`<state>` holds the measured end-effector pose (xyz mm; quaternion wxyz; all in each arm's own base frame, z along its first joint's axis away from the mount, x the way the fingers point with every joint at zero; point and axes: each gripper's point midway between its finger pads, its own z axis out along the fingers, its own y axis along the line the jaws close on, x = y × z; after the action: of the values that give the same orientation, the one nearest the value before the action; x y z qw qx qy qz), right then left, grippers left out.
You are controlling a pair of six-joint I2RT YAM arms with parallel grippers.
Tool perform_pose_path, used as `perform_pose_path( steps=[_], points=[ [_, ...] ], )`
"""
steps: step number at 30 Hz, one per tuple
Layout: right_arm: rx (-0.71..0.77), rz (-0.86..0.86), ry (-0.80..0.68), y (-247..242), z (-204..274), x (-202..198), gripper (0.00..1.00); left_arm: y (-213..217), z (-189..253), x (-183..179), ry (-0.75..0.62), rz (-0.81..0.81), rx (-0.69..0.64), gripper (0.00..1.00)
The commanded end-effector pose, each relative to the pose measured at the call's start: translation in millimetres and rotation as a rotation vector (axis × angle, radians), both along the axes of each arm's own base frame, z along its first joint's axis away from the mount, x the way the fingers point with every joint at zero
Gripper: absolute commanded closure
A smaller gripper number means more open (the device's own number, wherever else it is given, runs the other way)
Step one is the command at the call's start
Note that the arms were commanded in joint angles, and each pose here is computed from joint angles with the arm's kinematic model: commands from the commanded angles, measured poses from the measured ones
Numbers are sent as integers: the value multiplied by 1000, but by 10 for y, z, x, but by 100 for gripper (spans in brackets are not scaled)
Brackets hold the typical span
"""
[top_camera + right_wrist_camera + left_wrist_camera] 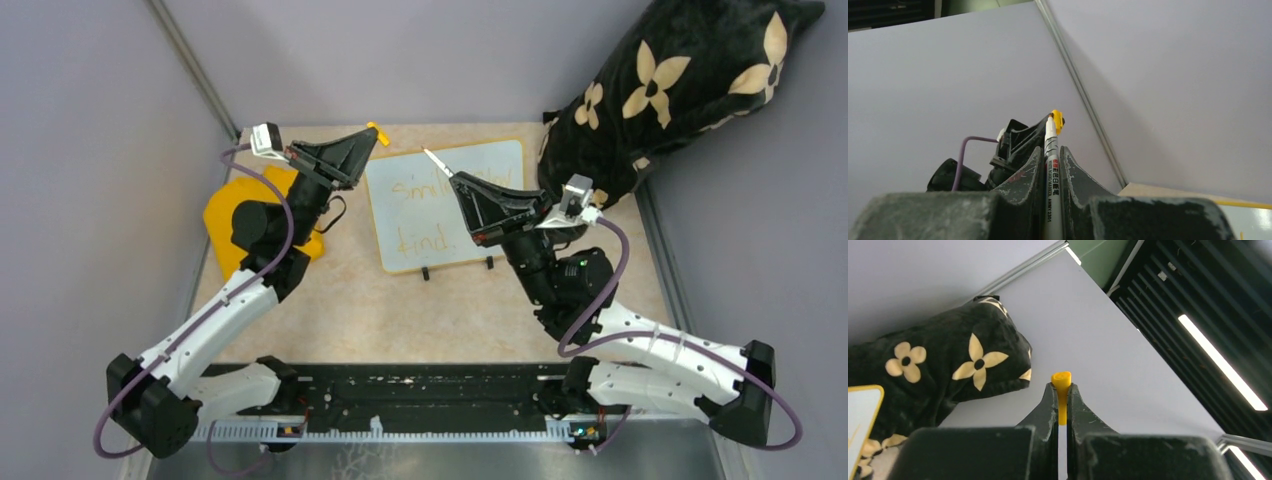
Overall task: Write a sentence on the whiteboard
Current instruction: Close the whiteboard marker.
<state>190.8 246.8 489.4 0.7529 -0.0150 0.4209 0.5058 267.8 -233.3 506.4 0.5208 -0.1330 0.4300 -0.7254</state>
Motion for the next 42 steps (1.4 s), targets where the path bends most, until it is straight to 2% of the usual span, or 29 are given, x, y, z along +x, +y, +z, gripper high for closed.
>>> perform_pose_path(
  steps=[1, 17, 42],
  points=[
    [21, 31, -40, 18, 189, -140, 100, 70, 99, -187, -42, -92, -131, 100],
    [-19, 21, 5, 307, 70, -44, 100, 6, 68, -267, -36, -166, -131, 100],
    [4, 33, 1, 311, 112, -56, 100, -21, -45, -264, -21, -168, -105, 100]
  ],
)
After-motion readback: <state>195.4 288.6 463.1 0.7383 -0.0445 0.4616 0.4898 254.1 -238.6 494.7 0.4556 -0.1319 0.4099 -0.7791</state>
